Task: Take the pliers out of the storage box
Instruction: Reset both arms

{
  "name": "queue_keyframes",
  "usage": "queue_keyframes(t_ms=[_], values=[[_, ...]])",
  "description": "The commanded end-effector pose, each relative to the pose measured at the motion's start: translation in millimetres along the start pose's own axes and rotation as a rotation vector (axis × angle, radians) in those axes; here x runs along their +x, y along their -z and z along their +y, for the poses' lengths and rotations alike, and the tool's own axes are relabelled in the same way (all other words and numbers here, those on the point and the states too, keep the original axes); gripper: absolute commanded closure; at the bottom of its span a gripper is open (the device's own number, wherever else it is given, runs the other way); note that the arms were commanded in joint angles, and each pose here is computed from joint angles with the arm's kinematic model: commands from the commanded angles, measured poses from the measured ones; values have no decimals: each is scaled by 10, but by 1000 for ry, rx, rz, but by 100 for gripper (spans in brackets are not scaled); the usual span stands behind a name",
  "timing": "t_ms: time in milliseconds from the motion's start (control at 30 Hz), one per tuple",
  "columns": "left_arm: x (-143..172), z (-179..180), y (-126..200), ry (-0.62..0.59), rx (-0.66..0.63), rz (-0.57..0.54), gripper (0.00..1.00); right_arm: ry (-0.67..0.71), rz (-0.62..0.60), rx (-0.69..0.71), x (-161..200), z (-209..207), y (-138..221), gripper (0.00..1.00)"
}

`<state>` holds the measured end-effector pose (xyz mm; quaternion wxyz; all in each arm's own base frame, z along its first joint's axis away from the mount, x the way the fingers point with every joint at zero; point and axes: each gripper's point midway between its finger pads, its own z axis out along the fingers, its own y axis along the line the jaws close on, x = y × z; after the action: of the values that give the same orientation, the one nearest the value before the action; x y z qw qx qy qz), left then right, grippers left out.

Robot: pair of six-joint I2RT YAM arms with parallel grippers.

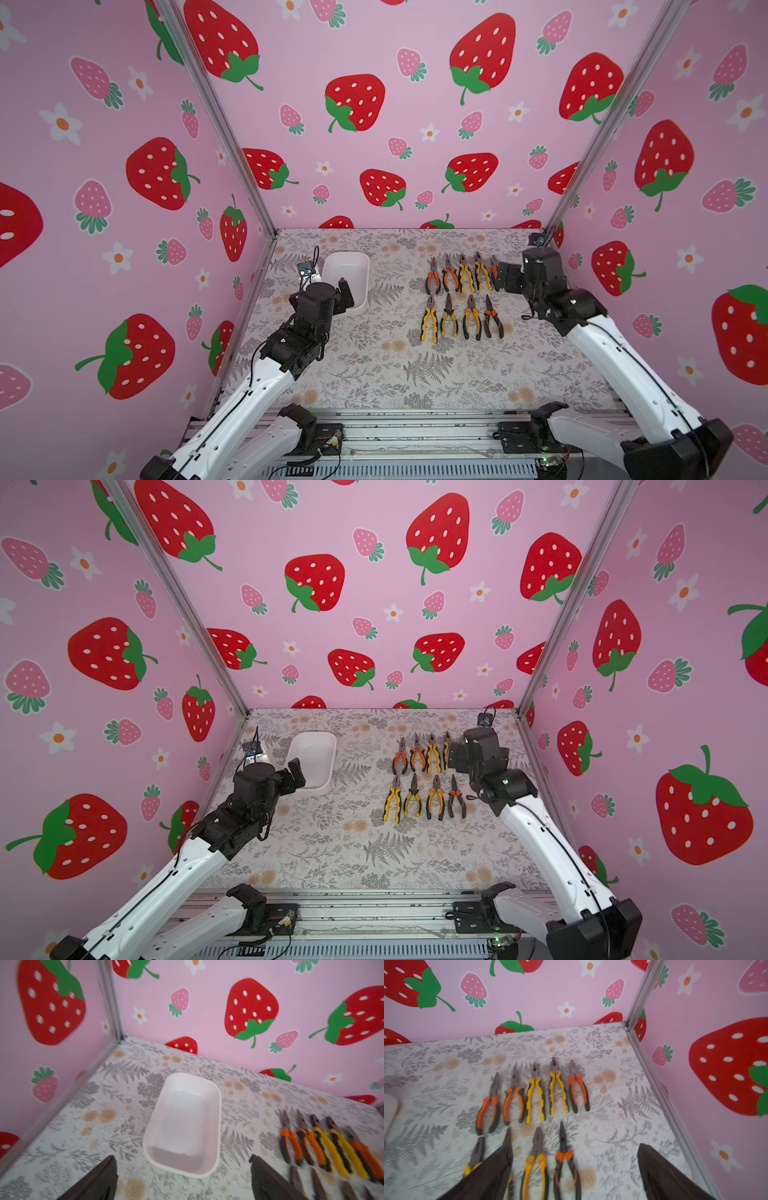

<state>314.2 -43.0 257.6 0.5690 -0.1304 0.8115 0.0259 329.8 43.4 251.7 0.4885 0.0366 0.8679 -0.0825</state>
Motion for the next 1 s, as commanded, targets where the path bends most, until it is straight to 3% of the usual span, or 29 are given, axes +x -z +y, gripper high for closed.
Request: queue_keyframes(t_ms=[0,67,100,200,300,433,533,667,967], values=[[60,423,-165,-206,-264,-95,0,137,-119,60,186,-155,-214,1],[258,358,-346,-373,-177,-48,0,55,-122,43,419,-245,-338,1],[363,389,-419,-394,-153,-16,0,6,-136,28,535,-257,-420,1],[582,610,-558,-310,-134,4,0,-12,-184,7,790,-223,-651,1],[779,738,-678,-227,-30,-24,1,-8,-190,31,986,-221,-892,1],[968,890,-922,-158,1,37,1,29,-225,7,927,-155,-1080,1],[937,727,-1084,-150,90,9,0,-18,-241,11,909,-232,-1248,1],[1007,499,-1306,-144,206,70,0,-108,-238,20,1054,-385,-1446,1],[1259,209,-1424,-197,340,65,0,-113,-147,-50,1070,-348,-1568,1]])
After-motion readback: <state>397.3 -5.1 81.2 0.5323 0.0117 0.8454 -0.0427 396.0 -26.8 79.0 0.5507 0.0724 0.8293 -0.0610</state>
